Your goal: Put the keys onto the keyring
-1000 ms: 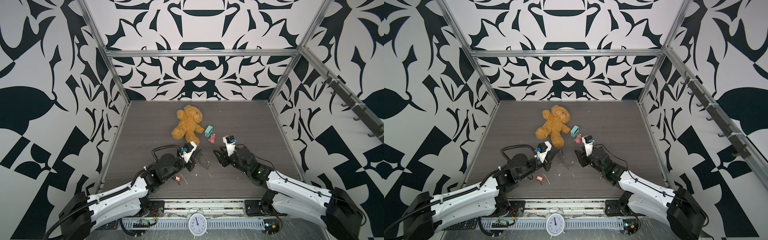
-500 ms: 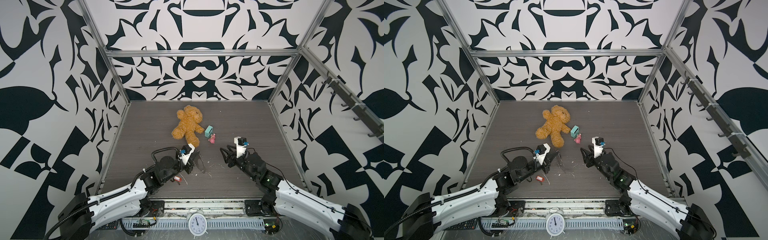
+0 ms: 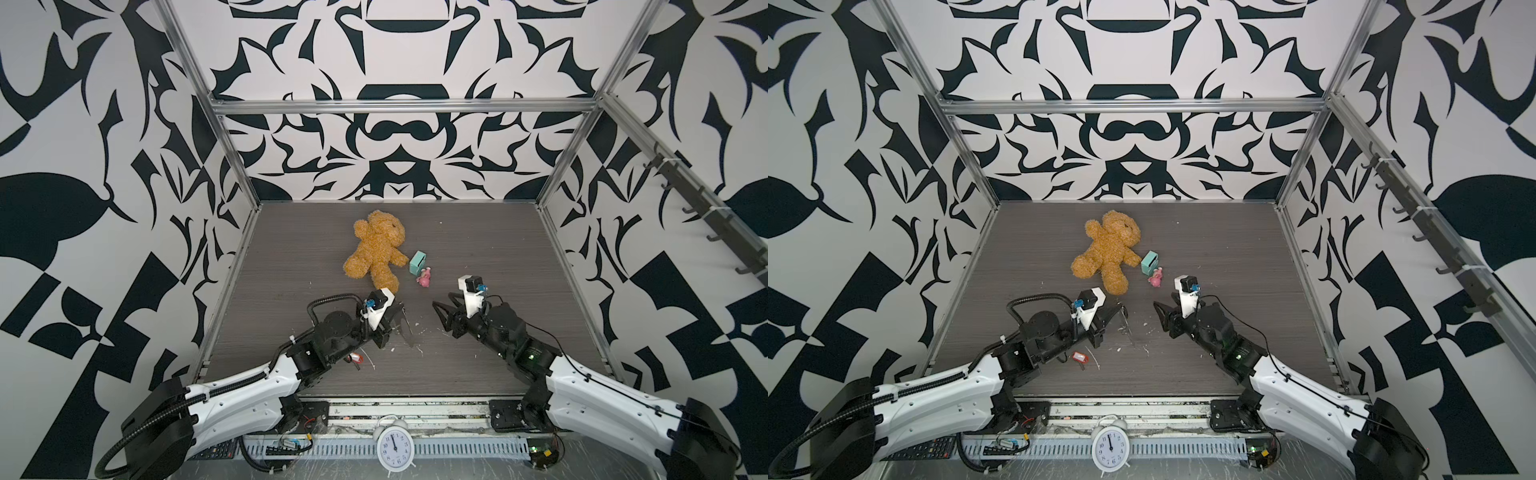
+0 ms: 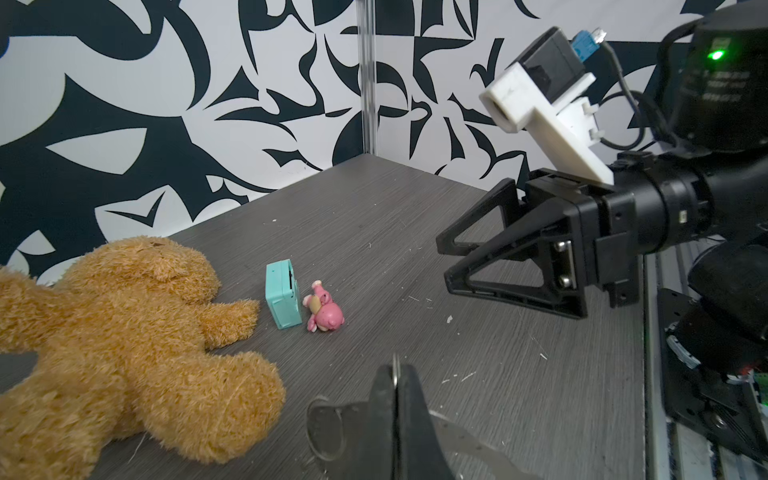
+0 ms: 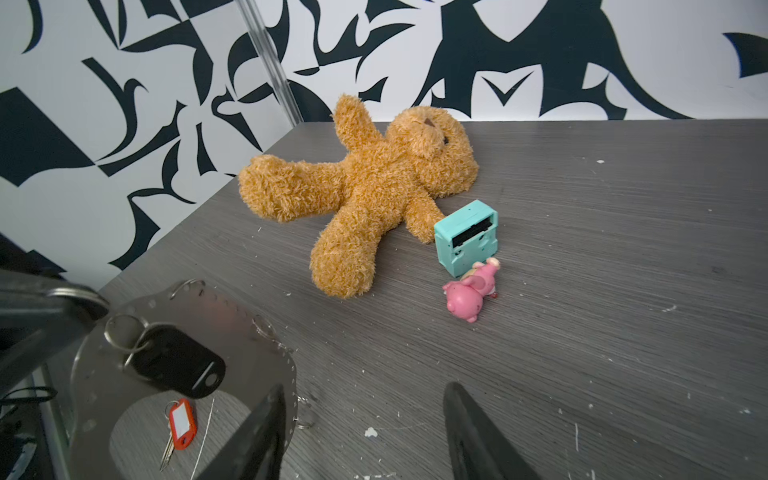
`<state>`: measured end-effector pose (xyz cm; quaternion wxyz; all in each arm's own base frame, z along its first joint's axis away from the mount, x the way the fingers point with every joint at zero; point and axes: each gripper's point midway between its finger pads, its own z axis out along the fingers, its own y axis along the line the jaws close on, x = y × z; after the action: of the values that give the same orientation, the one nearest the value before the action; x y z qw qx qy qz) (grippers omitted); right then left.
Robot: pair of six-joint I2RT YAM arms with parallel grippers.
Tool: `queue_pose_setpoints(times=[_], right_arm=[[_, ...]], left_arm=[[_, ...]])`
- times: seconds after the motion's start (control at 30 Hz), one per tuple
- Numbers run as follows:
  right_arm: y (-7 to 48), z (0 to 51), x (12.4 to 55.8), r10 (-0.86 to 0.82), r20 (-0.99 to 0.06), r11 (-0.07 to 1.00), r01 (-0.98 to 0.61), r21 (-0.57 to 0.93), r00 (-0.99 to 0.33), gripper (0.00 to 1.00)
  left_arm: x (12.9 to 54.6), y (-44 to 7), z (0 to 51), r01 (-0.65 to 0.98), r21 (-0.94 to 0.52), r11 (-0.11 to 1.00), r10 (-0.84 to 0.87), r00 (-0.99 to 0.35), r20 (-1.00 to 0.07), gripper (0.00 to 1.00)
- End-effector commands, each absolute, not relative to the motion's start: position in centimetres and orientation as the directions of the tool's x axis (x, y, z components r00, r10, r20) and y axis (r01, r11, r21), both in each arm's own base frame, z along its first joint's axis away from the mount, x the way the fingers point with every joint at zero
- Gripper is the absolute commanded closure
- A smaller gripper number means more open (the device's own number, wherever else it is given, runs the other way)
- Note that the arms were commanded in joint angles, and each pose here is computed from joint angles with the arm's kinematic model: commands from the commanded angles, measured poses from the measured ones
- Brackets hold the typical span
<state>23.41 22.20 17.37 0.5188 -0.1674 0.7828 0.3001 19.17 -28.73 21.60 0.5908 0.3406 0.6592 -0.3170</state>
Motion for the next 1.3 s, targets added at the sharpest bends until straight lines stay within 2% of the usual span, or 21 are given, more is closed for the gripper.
queue_pose_setpoints(times=[0.0,0.2,0.53,0.7,0.77,1.27], right_arm=[[24.7,21.0,22.8,0.041,-0.945,0.669,-0.694,0.267,-0.325,0.38],[26.5,21.6,21.2,0.006,-0.952,0.57,-0.781,0.254,-0.305,0.38],[29.2,22.1,18.6,-0.077,-0.965,0.488,-0.853,0.183,-0.251,0.36],[29.9,21.9,18.4,-0.13,-0.966,0.512,-0.85,0.127,-0.223,0.36],[30.0,21.8,18.4,-0.137,-0.966,0.514,-0.849,0.121,-0.22,0.39],[30.8,20.3,19.3,-0.206,-0.951,0.549,-0.831,0.084,-0.232,0.47]], left_arm=[[18.8,-28.6,24.2,0.83,-0.021,0.557,-0.006,-0.021,-1.0,1.0],[18.1,-28.5,25.3,0.846,-0.021,0.533,-0.029,-0.006,-1.0,1.0],[18.0,-29.3,24.9,0.863,-0.014,0.504,-0.01,-0.011,-1.0,1.0],[17.5,-30.0,24.8,0.887,-0.026,0.461,-0.015,-0.021,-1.0,1.0],[17.1,-30.3,24.9,0.897,-0.024,0.441,-0.016,-0.019,-1.0,1.0],[16.1,-29.2,26.5,0.905,-0.026,0.425,-0.072,0.005,-0.997,1.0]])
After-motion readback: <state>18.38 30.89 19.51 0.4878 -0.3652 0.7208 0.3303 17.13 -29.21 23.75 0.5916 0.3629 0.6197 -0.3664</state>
